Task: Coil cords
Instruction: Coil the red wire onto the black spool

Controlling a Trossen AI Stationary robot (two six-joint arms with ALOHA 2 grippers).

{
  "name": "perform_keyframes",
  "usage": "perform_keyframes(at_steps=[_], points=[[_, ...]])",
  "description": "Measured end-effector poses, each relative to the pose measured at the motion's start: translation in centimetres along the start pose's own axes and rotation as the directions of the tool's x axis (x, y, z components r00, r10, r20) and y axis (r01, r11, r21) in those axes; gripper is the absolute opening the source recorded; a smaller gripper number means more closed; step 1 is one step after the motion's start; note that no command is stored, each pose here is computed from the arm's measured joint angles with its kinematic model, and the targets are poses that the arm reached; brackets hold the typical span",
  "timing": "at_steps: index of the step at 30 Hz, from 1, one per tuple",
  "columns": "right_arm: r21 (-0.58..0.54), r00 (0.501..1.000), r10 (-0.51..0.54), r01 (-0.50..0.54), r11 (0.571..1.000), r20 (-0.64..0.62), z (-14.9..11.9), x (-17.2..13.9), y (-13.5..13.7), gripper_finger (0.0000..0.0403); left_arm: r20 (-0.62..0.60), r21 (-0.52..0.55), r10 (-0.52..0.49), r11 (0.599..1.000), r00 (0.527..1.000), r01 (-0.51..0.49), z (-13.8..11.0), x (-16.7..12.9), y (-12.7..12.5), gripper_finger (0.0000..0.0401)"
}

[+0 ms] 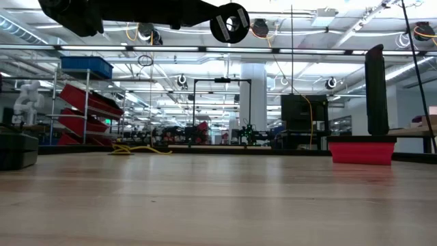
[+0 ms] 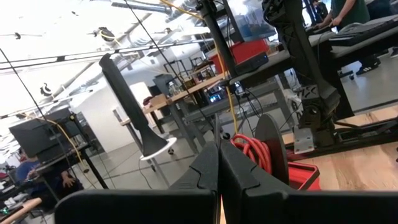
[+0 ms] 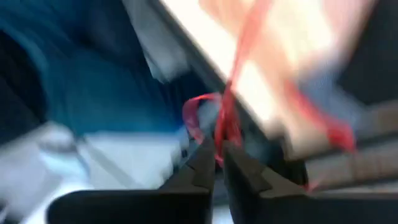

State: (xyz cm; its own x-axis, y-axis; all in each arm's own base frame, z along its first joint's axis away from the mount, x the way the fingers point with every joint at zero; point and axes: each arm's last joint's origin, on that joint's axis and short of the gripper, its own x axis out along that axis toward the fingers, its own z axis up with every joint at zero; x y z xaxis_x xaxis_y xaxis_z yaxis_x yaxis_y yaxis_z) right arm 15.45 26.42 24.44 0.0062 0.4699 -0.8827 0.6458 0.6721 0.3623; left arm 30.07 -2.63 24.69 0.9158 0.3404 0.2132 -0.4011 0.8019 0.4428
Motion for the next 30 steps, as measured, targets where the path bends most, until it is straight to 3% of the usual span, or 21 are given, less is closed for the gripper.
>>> perform_keyframes(at_steps=[3,7,10,12,16,20,23,30], points=[[-0.060,0.983,0.053,-0.043,0.997,0.176,0.5,-0.4,0.5,0.0058,0.000,-0.001,0.000,1.000,1.000,0.000,0.0,0.0,0.0,0.0000],[-0.092,0.965,0.045,-0.022,0.996,0.258,1.0,-0.5,0.3,0.0123,0.000,-0.001,0.000,1.000,1.000,0.000,0.0,0.0,0.0,0.0000],[-0.140,0.933,0.008,0.046,0.989,0.360,1.9,-0.8,0.0,0.0163,0.000,-0.001,0.000,1.000,1.000,0.000,0.0,0.0,0.0,0.0000],[-0.160,0.877,-0.034,0.126,0.979,0.480,2.9,-1.1,-0.5,0.0178,0.000,-0.001,0.000,1.000,1.000,0.000,0.0,0.0,0.0,0.0000],[-0.139,0.678,-0.117,0.311,0.940,0.726,5.7,-2.1,-1.4,0.0181,0.000,-0.001,0.000,1.000,1.000,0.000,0.0,0.0,0.0,0.0000],[-0.128,0.513,-0.156,0.475,0.871,0.844,9.4,-2.8,-1.9,0.0168,0.000,-0.001,0.000,1.000,1.000,0.000,0.0,0.0,0.0,0.0000],[-0.109,0.454,-0.186,0.550,0.828,0.871,12.4,-2.8,-2.7,0.0158,0.000,-0.001,0.000,1.000,1.000,0.000,0.0,0.0,0.0,0.0000],[-0.059,0.407,-0.245,0.605,0.794,0.880,17.5,-2.3,-5.2,0.0143,0.000,-0.001,0.000,1.000,1.000,0.000,0.0,0.0,0.0,0.0000]])
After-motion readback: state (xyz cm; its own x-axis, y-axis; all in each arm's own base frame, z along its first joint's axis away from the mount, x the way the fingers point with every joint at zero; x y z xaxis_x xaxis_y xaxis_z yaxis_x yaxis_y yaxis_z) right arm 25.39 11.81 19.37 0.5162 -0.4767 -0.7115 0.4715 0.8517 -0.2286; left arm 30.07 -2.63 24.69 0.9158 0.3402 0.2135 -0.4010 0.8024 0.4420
